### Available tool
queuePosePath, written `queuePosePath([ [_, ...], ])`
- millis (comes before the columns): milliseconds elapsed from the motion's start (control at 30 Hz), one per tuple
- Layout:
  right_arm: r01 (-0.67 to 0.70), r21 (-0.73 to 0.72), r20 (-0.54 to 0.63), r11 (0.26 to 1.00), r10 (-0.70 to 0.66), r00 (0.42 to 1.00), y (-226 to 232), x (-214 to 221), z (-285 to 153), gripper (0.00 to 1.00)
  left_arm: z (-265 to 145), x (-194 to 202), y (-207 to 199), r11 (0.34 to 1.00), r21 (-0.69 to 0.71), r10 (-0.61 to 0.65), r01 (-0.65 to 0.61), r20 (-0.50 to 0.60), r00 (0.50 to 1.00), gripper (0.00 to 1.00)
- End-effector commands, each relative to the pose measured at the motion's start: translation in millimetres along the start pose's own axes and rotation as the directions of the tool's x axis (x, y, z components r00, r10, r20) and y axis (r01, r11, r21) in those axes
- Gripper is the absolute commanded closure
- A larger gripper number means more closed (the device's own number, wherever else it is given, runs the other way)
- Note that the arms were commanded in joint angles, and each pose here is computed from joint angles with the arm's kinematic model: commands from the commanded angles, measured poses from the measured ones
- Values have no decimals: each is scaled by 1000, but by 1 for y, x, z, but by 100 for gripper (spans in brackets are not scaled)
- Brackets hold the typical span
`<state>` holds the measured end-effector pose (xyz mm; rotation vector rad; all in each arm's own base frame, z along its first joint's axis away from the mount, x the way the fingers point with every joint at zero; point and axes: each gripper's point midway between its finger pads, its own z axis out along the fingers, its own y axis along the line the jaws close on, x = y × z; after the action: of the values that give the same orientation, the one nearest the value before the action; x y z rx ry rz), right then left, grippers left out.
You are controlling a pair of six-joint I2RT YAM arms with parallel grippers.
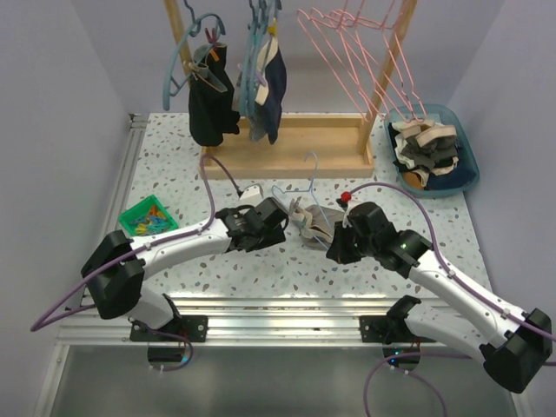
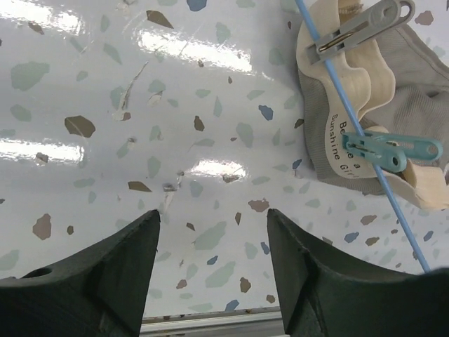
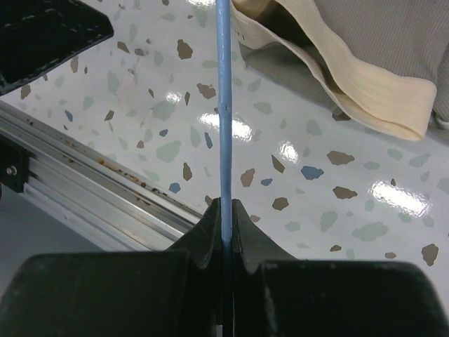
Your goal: Remove the underwear clipped to the hanger
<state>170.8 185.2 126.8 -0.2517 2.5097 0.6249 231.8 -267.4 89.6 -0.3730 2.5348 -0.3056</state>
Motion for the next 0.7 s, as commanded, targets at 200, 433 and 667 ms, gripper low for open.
queuePosePath([
  [200, -13, 8, 42, 1000, 12, 999, 1, -10, -6, 100, -38, -43, -73, 947, 278, -186, 162, 65, 980, 10],
  [433, -9, 9, 62, 1000, 8, 998, 3, -17, -10, 100, -9, -40, -93, 975, 188, -125, 115, 43, 991, 8],
  [667, -14, 1, 81, 1000, 14, 997, 4, -19, -14, 100, 9, -32, -91, 982, 150, -122, 116, 30, 992, 9],
])
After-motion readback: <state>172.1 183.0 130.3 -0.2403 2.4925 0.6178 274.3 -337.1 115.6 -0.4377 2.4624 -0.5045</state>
